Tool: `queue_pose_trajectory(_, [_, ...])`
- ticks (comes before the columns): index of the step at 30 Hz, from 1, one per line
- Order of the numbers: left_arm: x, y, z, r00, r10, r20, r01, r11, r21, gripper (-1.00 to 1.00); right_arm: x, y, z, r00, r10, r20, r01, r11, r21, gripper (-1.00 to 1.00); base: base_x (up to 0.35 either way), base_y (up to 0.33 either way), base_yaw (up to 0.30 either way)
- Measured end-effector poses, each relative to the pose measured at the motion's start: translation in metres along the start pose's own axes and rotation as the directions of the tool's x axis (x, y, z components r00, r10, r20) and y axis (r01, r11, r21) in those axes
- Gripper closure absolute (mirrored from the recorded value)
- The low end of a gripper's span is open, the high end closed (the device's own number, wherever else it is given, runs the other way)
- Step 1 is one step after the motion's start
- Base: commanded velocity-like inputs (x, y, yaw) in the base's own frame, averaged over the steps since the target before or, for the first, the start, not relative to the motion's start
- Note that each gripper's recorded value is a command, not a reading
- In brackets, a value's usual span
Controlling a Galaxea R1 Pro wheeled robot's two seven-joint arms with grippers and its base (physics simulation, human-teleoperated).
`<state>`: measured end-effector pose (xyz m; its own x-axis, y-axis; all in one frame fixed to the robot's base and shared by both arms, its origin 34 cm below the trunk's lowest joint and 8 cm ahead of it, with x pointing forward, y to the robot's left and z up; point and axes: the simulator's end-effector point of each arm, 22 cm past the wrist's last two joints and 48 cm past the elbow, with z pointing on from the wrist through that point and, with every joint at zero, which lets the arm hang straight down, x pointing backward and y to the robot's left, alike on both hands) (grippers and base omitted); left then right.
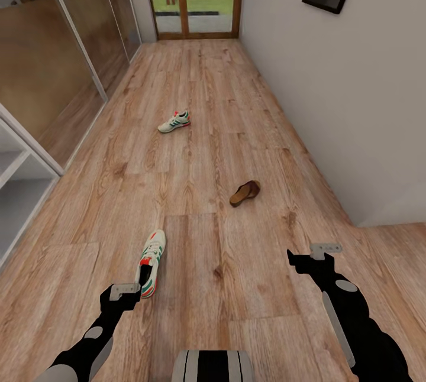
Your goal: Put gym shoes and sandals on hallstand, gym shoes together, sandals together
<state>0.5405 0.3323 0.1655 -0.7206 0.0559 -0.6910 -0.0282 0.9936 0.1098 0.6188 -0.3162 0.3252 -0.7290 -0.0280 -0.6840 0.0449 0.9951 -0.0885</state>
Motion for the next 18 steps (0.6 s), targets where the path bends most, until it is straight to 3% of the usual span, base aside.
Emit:
queue_pose_trajectory(10, [0.008, -0.001, 0.001, 1.000, 0.001, -0.015, -0.001, 1.000, 0.001, -1.00, 0.008, 0.001, 0.004, 1.000, 0.000, -0.015, 0.000, 1.000, -0.001, -1.00, 0.000, 0.000, -0.008])
queue_pose_trajectory(18, [0.023, -0.002, 0.004, 0.999, 0.003, -0.040, -0.003, 1.000, 0.003, -1.00, 0.021, 0.002, 0.011, 0.999, -0.001, -0.038, 0.001, 1.000, -0.002, -1.00, 0.000, 0.000, -0.191])
